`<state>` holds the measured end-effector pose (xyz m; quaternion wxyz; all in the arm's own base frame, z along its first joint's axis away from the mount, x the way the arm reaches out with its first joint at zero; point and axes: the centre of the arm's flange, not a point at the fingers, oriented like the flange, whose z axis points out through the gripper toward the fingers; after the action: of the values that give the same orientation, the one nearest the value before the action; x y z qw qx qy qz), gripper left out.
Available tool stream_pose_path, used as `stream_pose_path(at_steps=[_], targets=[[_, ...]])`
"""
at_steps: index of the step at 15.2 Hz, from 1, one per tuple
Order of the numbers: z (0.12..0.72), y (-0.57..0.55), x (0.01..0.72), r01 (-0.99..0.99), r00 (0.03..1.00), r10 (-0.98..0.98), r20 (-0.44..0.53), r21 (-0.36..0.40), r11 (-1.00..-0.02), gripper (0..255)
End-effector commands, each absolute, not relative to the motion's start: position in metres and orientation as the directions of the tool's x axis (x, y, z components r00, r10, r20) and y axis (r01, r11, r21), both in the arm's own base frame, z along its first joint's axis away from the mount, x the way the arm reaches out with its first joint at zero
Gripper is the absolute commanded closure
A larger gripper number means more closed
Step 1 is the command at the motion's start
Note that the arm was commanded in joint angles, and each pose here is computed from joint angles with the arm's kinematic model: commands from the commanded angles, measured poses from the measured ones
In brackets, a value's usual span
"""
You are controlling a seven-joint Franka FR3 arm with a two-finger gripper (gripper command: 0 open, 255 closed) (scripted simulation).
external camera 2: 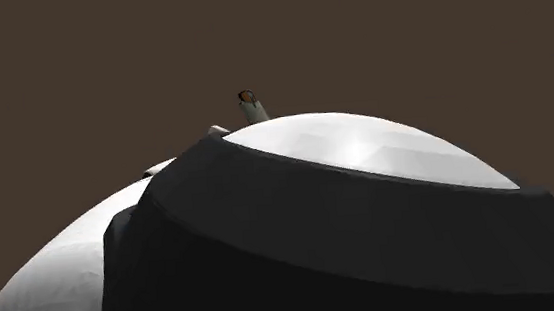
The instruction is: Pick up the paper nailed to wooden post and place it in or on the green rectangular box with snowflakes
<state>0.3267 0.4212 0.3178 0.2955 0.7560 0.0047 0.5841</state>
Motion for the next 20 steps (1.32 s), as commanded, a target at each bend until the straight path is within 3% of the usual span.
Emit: stream_pose_path(at_steps=[1,15,16,20], targets=[[0.306,0.427,0.339,-0.352,0.288,0.367,0.885,0.454,-0.819,0],[0.302,0.412,0.370,-0.352,0.288,0.367,0.885,0.454,-0.819,0],[0.301,0.411,0.370,-0.352,0.288,0.367,0.885,0.454,-0.819,255],[0.303,0.408,0.368,-0.351,0.288,0.367,0.884,0.454,-0.819,255]])
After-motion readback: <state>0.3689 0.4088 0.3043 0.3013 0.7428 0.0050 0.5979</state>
